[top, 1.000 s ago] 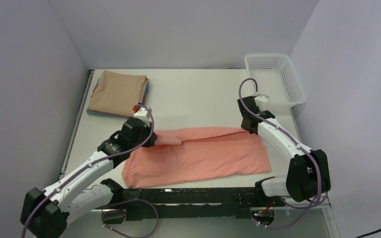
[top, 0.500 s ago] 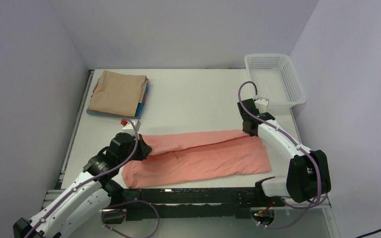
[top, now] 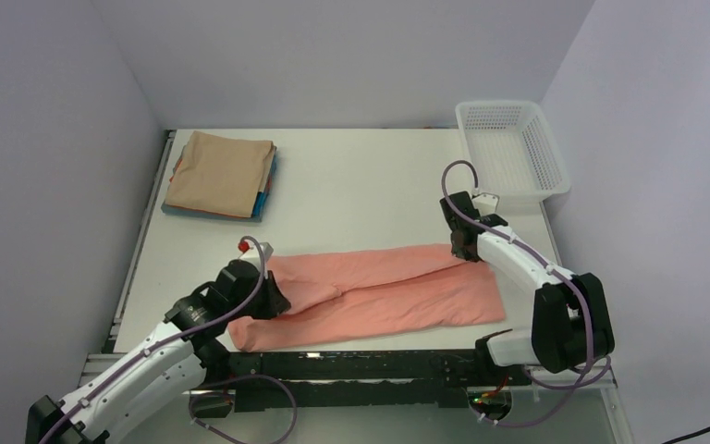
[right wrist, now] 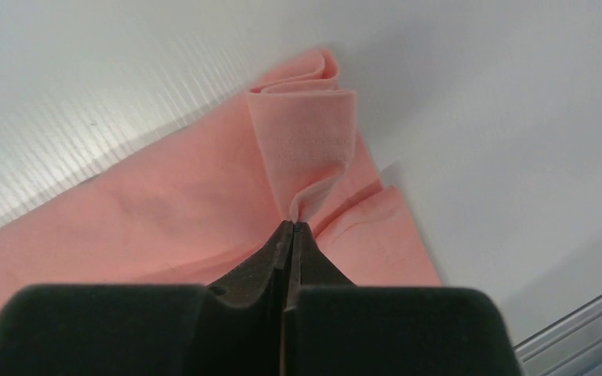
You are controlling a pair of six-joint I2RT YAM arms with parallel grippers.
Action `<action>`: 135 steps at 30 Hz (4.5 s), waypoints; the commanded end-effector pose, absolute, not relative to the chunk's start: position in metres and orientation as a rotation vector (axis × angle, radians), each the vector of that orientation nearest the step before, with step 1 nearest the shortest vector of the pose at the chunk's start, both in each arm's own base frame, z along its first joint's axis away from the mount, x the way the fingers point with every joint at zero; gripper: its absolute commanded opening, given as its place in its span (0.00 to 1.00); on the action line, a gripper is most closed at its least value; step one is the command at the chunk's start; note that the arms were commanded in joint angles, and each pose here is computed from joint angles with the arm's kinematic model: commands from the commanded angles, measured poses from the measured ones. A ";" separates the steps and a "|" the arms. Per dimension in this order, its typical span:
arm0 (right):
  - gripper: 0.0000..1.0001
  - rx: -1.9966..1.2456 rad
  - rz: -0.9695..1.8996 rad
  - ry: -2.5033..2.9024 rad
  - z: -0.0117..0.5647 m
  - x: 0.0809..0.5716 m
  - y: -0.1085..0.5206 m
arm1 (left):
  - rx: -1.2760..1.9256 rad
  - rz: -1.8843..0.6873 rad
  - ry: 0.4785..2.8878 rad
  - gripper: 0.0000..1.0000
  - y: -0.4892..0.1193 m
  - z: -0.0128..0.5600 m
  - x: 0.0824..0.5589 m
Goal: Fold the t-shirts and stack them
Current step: Fold the other side of the tshirt into a rectangle, then rotate the tshirt 90 degrees, then grab the bottom of the folded rectangular tshirt with both arms
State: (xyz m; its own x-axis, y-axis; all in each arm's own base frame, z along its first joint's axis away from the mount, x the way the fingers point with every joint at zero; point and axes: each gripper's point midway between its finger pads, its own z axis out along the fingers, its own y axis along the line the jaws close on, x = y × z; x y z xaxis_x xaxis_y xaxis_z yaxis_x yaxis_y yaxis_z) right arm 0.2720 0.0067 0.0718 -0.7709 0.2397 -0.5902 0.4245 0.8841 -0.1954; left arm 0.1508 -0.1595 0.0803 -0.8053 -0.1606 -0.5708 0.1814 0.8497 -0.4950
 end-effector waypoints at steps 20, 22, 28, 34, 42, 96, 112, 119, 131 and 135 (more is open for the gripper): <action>1.00 0.510 -0.013 2.411 0.105 0.259 0.044 | 0.096 -0.782 2.355 0.99 -0.192 0.139 0.165; 1.00 0.467 0.088 2.414 0.104 0.262 0.058 | 0.155 -0.806 2.399 0.99 -0.207 0.129 0.169; 1.00 0.465 0.077 2.444 0.098 0.260 0.058 | 0.279 -0.830 2.547 0.99 -0.236 0.086 0.166; 1.00 0.451 0.058 2.461 0.091 0.256 0.056 | 0.521 -0.979 2.566 0.99 -0.266 0.080 0.134; 1.00 0.443 0.036 2.431 0.095 0.254 0.050 | 0.818 -1.013 2.567 0.99 -0.281 0.081 0.080; 1.00 -0.398 1.036 2.821 0.026 0.112 0.291 | -0.171 -1.277 2.368 1.00 -0.406 0.051 0.540; 1.00 0.068 0.731 2.575 0.069 0.165 0.255 | -0.618 -1.292 2.199 1.00 -0.382 0.038 0.612; 1.00 0.264 0.727 2.405 0.092 0.169 0.216 | -0.613 -1.330 2.113 0.99 -0.373 0.061 0.631; 1.00 0.302 0.556 2.442 0.094 0.165 0.186 | 0.092 -1.151 1.992 0.99 -0.368 0.266 0.532; 1.00 0.356 0.436 2.517 0.088 0.157 0.169 | 0.243 -1.042 2.053 0.99 -0.351 0.286 0.449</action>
